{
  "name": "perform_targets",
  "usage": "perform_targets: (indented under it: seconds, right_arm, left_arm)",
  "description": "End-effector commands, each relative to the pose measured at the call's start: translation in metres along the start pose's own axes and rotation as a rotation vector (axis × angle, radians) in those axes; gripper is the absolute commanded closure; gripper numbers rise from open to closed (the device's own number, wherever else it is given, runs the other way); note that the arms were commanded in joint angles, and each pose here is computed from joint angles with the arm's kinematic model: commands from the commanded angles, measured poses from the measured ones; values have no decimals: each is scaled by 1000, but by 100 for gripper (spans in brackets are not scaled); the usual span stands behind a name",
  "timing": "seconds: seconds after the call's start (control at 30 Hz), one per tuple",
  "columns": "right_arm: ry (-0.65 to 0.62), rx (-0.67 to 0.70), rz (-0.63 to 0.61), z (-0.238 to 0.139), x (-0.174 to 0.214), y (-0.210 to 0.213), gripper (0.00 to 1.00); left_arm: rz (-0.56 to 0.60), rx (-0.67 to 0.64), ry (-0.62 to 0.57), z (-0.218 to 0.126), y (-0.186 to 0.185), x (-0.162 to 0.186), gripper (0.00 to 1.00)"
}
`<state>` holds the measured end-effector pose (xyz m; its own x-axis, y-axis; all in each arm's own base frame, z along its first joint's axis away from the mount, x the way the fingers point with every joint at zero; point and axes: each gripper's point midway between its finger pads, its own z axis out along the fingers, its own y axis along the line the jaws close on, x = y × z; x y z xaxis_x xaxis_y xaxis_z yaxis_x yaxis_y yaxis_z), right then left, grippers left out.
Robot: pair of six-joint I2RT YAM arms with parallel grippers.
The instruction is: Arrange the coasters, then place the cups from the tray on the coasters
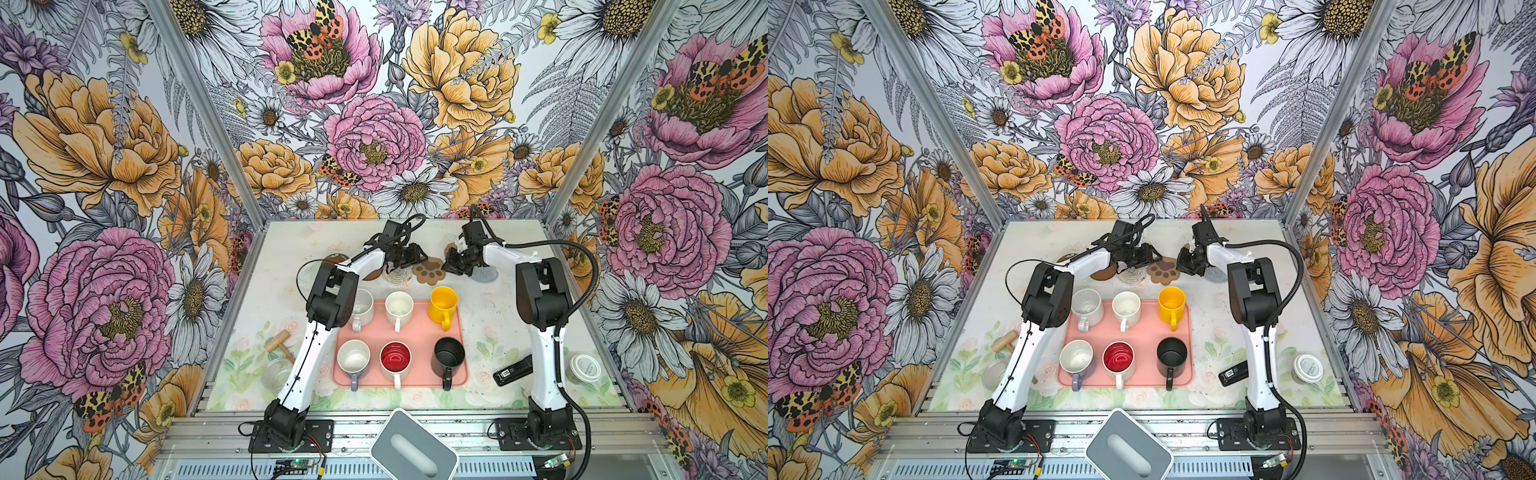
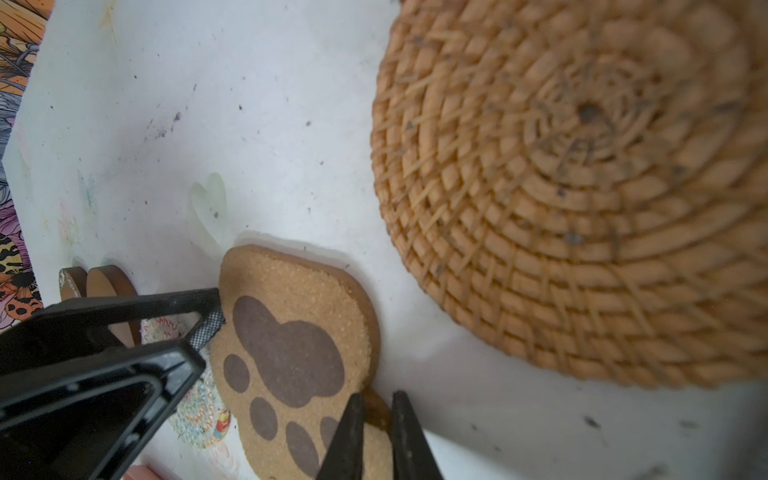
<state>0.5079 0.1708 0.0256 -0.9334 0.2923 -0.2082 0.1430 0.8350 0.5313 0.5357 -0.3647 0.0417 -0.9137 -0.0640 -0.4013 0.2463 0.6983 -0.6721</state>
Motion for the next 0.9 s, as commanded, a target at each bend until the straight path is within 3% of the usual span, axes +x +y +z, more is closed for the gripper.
perform_targets:
  seconds: [0.0, 0.57, 0.87]
  right_arm:
    - [53, 22, -10, 6, 22, 2, 84]
    - [-62, 56, -13, -21, -4, 11, 83]
    - [-106, 37, -31, -42, -12, 22, 83]
  left_arm:
    - [-29, -76, 102, 5, 13, 33, 49]
    - [-27, -42, -33, -23, 0, -33, 43]
    - [-43, -32, -94, -56, -2, -60, 43]
